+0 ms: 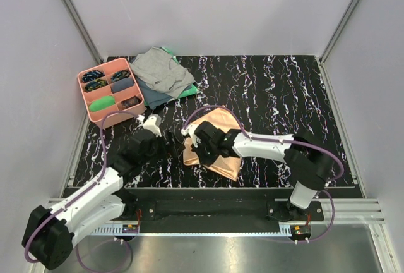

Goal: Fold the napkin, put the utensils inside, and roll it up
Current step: Roll the napkin with the utensil

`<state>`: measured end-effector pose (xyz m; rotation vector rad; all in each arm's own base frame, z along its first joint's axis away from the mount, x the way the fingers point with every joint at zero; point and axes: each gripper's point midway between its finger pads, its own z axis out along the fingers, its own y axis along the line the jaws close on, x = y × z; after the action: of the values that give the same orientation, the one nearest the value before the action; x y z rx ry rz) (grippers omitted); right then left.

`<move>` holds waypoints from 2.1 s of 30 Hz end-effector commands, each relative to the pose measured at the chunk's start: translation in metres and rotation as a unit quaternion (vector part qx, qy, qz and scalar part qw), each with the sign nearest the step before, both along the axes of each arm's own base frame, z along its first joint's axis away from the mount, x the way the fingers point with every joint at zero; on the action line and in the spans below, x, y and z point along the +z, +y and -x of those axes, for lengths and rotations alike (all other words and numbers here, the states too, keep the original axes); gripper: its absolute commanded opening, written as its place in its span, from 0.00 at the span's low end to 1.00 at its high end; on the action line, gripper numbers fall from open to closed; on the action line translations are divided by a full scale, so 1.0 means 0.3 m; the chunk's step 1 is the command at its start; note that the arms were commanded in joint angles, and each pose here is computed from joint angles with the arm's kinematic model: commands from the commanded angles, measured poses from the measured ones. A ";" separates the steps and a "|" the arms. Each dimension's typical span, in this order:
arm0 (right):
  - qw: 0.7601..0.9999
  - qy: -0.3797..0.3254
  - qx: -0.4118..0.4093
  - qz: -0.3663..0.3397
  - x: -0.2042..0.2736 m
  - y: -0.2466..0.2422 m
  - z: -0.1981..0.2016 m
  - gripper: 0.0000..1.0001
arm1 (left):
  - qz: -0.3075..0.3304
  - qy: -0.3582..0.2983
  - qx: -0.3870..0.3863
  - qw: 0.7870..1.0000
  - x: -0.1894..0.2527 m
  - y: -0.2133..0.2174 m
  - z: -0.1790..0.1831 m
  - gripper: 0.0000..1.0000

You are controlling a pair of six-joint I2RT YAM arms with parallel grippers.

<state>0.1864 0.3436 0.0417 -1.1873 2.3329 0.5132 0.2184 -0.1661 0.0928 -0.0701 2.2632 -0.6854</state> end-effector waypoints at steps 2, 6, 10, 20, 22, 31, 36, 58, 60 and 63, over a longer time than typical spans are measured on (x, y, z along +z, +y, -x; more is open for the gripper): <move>0.988 0.140 0.044 -0.042 -0.003 0.039 0.069 0.00 | -0.010 -0.098 -0.050 0.994 0.050 -0.071 -0.019 0.90; 0.975 0.208 0.045 -0.066 -0.009 0.036 0.067 0.00 | -0.026 -0.133 -0.085 0.987 0.044 -0.128 -0.006 0.91; 0.963 0.255 0.036 -0.080 -0.025 0.027 0.049 0.00 | -0.027 -0.172 -0.122 0.977 0.050 -0.178 0.004 0.91; 0.937 0.332 0.023 -0.101 -0.054 0.019 0.017 0.00 | -0.028 -0.178 -0.213 0.960 -0.018 -0.263 0.065 0.89; 0.933 0.343 0.025 -0.109 -0.049 0.019 0.015 0.00 | -0.033 -0.168 -0.220 0.960 -0.039 -0.263 0.071 0.88; 0.917 0.376 0.024 -0.127 -0.059 0.012 -0.003 0.00 | -0.040 -0.132 -0.253 0.958 -0.097 -0.291 0.106 0.84; 0.914 0.383 0.022 -0.133 -0.059 0.008 -0.021 0.00 | -0.070 -0.099 -0.250 0.960 -0.143 -0.285 0.103 0.74; 0.945 0.294 -0.029 -0.139 0.097 -0.077 -0.069 0.62 | -0.128 -0.010 -0.222 0.967 -0.246 -0.255 0.098 0.00; 0.956 0.256 -0.045 -0.133 0.118 -0.112 -0.071 0.69 | -0.123 0.002 -0.224 0.967 -0.246 -0.257 0.107 0.00; 0.969 0.200 -0.060 -0.131 0.146 -0.165 -0.068 0.76 | -0.113 0.017 -0.224 0.968 -0.245 -0.257 0.113 0.00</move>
<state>0.1972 0.3137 0.0713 -0.9241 2.6290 1.2606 0.1886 -0.2438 0.0212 0.5811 2.3316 -0.6307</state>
